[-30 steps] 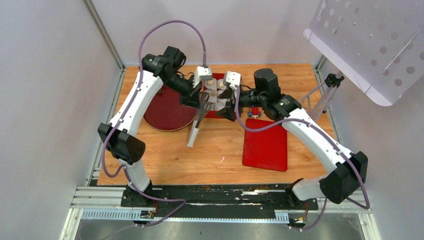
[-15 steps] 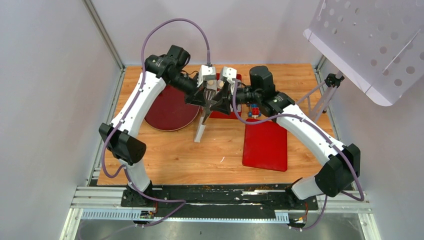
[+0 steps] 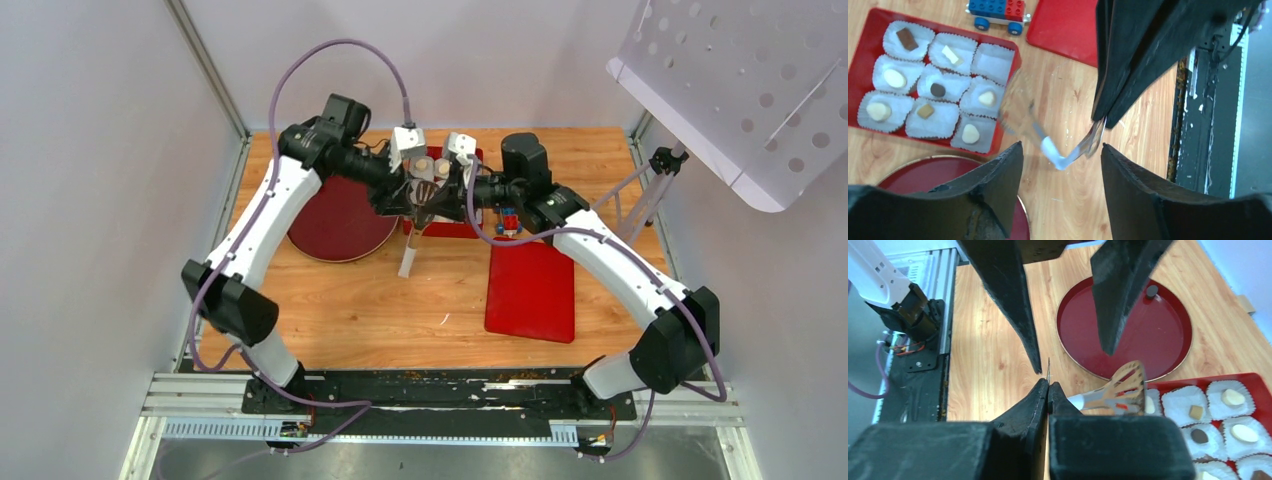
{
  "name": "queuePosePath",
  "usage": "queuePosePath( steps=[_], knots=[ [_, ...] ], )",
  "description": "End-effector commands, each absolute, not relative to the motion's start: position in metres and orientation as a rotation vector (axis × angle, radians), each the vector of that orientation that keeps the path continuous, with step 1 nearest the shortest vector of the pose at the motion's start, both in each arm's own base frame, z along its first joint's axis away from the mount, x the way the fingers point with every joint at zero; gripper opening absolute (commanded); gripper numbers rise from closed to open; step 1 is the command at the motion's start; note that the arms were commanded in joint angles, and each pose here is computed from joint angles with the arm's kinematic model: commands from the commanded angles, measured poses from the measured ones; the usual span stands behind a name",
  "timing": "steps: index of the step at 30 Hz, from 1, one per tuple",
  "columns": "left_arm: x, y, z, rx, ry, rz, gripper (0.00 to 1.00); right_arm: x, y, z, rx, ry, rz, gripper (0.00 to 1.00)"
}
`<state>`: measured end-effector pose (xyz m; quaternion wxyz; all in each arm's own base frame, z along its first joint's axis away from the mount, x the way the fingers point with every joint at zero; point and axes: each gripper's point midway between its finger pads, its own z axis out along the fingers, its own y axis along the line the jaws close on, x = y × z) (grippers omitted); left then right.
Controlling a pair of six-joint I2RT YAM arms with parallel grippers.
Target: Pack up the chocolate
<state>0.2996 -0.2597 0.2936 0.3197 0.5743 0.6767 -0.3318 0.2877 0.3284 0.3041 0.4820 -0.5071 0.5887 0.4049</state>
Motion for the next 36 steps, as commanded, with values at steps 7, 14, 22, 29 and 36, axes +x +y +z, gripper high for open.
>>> queuePosePath(
  steps=[7, 14, 22, 29, 36],
  knots=[
    [0.3, -0.249, 0.35, 1.097, 1.375, -0.941, 0.82, 0.284, 0.293, 0.391, -1.01, 1.337, 1.181, 0.0],
    [0.294, -0.256, 0.314, 1.077, 1.434, -1.068, 0.83, 0.282, 0.283, 0.422, -0.992, 1.284, 1.197, 0.0],
    [0.289, -0.272, 0.27, 1.259, 1.473, -1.164, 0.83, 0.273, 0.282, 0.44, -1.003, 1.251, 1.227, 0.0],
    [0.278, -0.285, 0.251, 1.34, 1.488, -1.25, 0.73, 0.272, 0.281, 0.44, -1.001, 1.248, 1.216, 0.0],
    [0.257, -0.283, 0.241, 1.471, 1.476, -1.315, 0.7, 0.279, 0.28, 0.435, -0.993, 1.26, 1.206, 0.0]
  ],
)
